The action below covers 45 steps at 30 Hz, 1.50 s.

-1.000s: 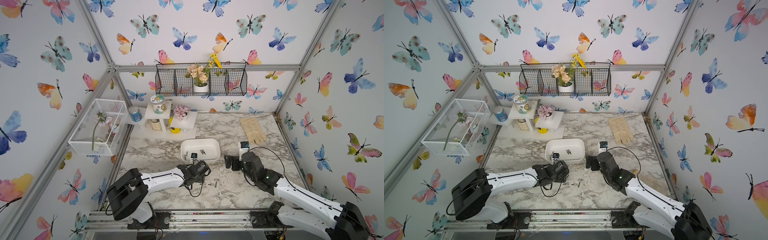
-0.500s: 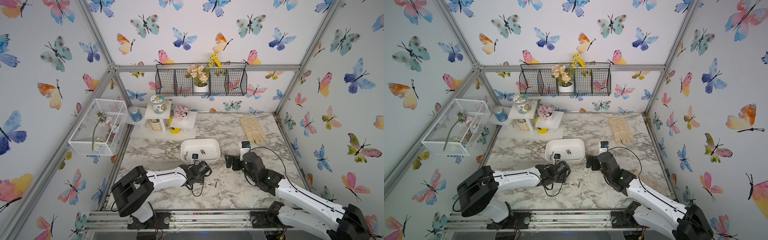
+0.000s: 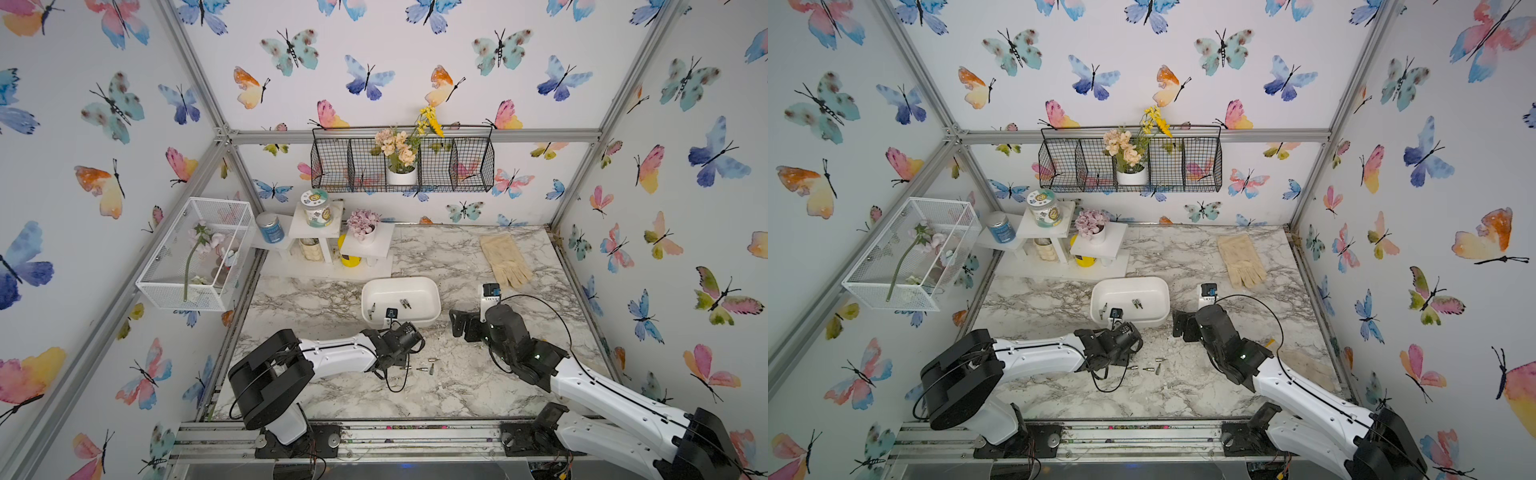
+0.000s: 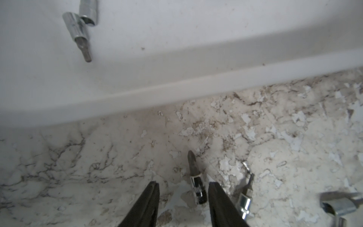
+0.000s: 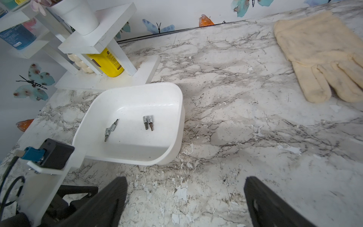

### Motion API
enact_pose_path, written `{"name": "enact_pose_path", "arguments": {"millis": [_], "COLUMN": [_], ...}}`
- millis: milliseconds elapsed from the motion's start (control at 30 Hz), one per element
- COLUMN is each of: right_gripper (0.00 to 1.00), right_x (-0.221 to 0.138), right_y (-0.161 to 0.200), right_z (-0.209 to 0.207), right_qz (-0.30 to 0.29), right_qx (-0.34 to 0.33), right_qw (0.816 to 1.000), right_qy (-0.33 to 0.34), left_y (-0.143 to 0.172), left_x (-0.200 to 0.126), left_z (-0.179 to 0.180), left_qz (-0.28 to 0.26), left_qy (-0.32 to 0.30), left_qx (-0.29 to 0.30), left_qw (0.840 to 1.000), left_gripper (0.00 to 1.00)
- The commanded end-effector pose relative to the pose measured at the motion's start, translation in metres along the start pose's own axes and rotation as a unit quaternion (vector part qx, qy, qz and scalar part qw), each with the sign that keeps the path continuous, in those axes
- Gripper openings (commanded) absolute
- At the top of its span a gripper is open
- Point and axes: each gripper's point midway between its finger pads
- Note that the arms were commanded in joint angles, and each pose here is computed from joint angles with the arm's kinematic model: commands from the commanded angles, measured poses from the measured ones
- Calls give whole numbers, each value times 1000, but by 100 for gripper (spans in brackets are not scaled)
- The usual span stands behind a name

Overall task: Put the bit on the desktop into the storage box
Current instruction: Pick up the screwdriver bit from the center of the board.

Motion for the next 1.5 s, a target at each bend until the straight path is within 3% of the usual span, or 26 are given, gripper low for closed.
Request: {"name": "enact_pose_path", "arguments": {"millis": [0, 233, 667, 1033, 1467], "right_gripper": [99, 98, 98, 98, 98], "right_x": [-1, 0, 0, 2, 4], "right_y": [5, 6, 6, 2, 5], "right_z": [-10, -10, -9, -6, -5], "right_qz": [2, 3, 2, 1, 6], "right_qx": [3, 4, 2, -1, -5], "right_qw": [1000, 1000, 1000, 1000, 1000], "right_qy": [18, 19, 16, 13, 12], "left_y": [3, 10, 15, 16, -12], "left_x": [4, 9, 13, 13, -38], "left_z": [4, 5, 6, 6, 1], "left_qz": [1, 14, 22, 24, -14], "left_qy": [-13, -18, -18, -16, 28], "left_qx": [6, 11, 13, 15, -3], "left_qw": [1000, 1000, 999, 999, 1000], "left_gripper": [42, 40, 19, 11, 12]}}
Point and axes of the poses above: each gripper's point midway between its finger pads, its own x axis out along the fingers, its own z axis along the line the jaws close on, y = z × x, and after that the axes turned 4 degrees about -x, right-handed
